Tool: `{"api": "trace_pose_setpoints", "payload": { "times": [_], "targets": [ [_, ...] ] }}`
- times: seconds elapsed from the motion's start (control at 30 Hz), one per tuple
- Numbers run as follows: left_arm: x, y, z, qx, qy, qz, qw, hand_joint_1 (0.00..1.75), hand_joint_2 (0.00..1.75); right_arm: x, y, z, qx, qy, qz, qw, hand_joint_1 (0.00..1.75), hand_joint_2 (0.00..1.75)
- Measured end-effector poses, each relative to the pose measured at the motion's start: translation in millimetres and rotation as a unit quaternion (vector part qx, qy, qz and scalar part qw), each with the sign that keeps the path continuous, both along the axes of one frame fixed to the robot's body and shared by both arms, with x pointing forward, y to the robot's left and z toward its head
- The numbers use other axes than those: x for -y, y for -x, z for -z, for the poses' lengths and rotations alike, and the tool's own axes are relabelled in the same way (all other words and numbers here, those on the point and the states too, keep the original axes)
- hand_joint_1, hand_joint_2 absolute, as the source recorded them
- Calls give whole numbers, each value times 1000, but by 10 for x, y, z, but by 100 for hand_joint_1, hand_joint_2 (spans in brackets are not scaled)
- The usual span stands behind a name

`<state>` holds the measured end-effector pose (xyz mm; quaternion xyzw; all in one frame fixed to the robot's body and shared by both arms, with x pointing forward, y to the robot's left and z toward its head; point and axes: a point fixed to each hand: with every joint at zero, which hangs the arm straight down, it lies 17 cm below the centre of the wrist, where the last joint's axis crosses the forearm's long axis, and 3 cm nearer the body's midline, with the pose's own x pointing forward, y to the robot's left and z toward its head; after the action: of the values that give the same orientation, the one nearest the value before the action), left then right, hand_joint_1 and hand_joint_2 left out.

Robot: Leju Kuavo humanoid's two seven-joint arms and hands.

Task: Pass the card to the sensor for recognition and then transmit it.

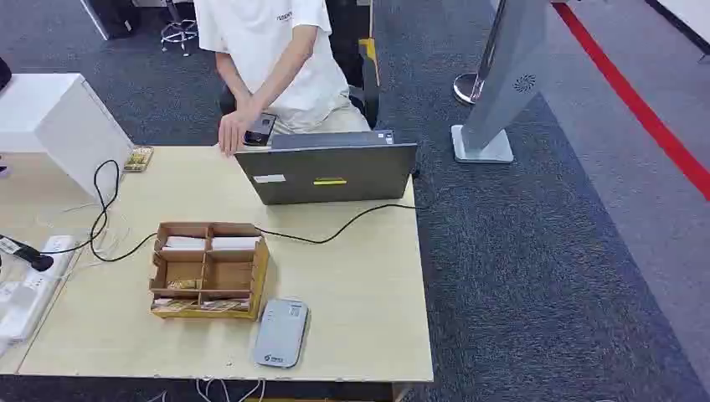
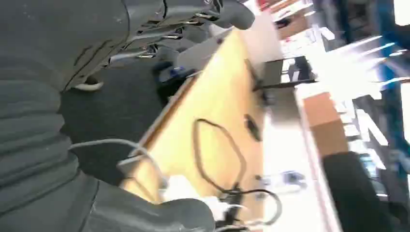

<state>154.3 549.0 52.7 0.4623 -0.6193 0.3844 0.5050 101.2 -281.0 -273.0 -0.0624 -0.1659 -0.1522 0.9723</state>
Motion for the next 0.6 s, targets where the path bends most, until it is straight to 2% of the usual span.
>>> {"api": "trace_pose_setpoints", "payload": {
  "times": [0.03,0.07,0.13,0.17,0.37,0.6],
  "targets": [
    [-1,-28,-61,3,-7,3,1000,0,175,-3,1,0,0,0,-1,1000,0,175],
    [15,-148,-308,14,-37,12,999,0,175,-8,-3,1,-1,0,-5,1000,0,175],
    [149,-530,-1228,50,-155,39,986,0,175,-43,-6,5,-6,-4,-19,1000,0,175],
    [273,-691,-1778,74,-226,44,970,0,175,-68,-11,6,-8,-7,-27,1000,0,175],
    [551,-872,-2532,106,-332,44,936,0,175,-108,8,13,-16,-12,-42,999,0,175],
    [780,-1243,-2993,91,-419,54,902,0,175,-137,25,21,-26,-13,-61,998,0,175]
  ]
}}
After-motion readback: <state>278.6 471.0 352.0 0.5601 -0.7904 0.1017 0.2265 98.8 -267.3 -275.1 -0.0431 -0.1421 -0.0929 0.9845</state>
